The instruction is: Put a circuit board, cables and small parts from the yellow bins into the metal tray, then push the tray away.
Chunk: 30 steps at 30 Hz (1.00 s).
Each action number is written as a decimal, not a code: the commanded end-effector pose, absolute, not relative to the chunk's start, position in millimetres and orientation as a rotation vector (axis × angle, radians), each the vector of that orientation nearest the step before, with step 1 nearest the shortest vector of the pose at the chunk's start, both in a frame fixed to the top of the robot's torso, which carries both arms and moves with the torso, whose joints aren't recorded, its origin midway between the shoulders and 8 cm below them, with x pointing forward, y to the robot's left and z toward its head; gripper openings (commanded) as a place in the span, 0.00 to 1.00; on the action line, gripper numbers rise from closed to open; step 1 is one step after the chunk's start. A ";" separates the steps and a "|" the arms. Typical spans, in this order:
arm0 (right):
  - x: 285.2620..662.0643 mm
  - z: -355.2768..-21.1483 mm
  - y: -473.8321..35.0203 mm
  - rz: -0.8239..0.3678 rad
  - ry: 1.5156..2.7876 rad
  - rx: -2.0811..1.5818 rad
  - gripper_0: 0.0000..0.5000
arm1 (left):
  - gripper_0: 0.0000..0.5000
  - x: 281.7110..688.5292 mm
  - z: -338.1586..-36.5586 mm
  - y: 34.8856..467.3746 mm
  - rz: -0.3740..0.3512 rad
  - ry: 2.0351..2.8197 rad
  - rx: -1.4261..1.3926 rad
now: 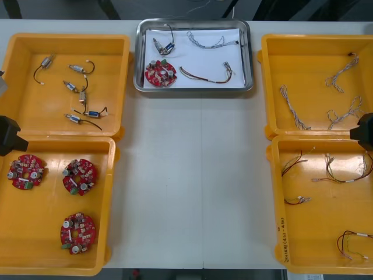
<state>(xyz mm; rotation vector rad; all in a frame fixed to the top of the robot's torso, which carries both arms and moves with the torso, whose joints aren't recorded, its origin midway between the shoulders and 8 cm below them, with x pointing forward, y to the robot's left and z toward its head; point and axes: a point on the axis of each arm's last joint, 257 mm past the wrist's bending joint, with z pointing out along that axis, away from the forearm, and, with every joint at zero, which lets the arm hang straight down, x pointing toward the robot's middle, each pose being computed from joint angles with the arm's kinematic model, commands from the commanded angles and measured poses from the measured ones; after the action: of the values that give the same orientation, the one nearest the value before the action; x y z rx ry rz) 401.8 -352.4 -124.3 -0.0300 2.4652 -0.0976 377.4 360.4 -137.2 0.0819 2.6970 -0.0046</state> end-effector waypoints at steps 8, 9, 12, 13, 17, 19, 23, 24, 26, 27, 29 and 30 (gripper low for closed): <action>383.9 -150.0 -383.4 -0.038 2.565 0.134 1.00 | 1.00 374.9 -125.4 380.4 0.079 2.683 0.092; 383.5 -150.5 -383.6 -0.038 2.566 0.136 1.00 | 1.00 374.9 -125.4 380.4 0.079 2.683 0.092; 381.6 -155.5 -384.6 -0.034 2.581 0.144 1.00 | 1.00 374.9 -125.4 380.4 0.079 2.683 0.092; 381.9 -156.3 -385.6 -0.033 2.583 0.150 1.00 | 1.00 374.9 -125.4 380.4 0.079 2.683 0.092; 381.2 -157.8 -384.4 -0.024 2.589 0.149 1.00 | 1.00 374.9 -125.4 380.4 0.079 2.683 0.092; 381.3 -157.5 -384.8 -0.024 2.588 0.151 1.00 | 1.00 374.9 -125.4 380.4 0.079 2.683 0.092; 381.3 -157.8 -384.8 -0.023 2.588 0.158 1.00 | 1.00 374.9 -125.4 380.4 0.079 2.683 0.092; 381.2 -158.1 -384.4 -0.023 2.589 0.157 1.00 | 1.00 374.9 -125.4 380.4 0.079 2.683 0.092; 381.3 -157.7 -384.2 -0.023 2.588 0.159 1.00 | 1.00 374.9 -125.4 380.4 0.079 2.683 0.092; 381.2 -158.1 -384.0 -0.021 2.589 0.159 1.00 | 1.00 374.9 -125.4 380.4 0.079 2.683 0.092; 380.0 -159.7 -385.4 -0.024 2.592 0.166 1.00 | 1.00 374.9 -125.4 380.4 0.079 2.683 0.092; 380.1 -159.9 -385.7 -0.027 2.593 0.167 1.00 | 1.00 374.9 -125.4 380.4 0.079 2.683 0.092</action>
<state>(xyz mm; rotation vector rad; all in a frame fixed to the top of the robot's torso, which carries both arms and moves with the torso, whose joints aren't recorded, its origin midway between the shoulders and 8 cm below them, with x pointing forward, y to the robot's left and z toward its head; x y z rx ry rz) 385.4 -367.6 -166.3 0.1007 2.6011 0.0123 377.4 360.4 -137.2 0.0819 2.6970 -0.0046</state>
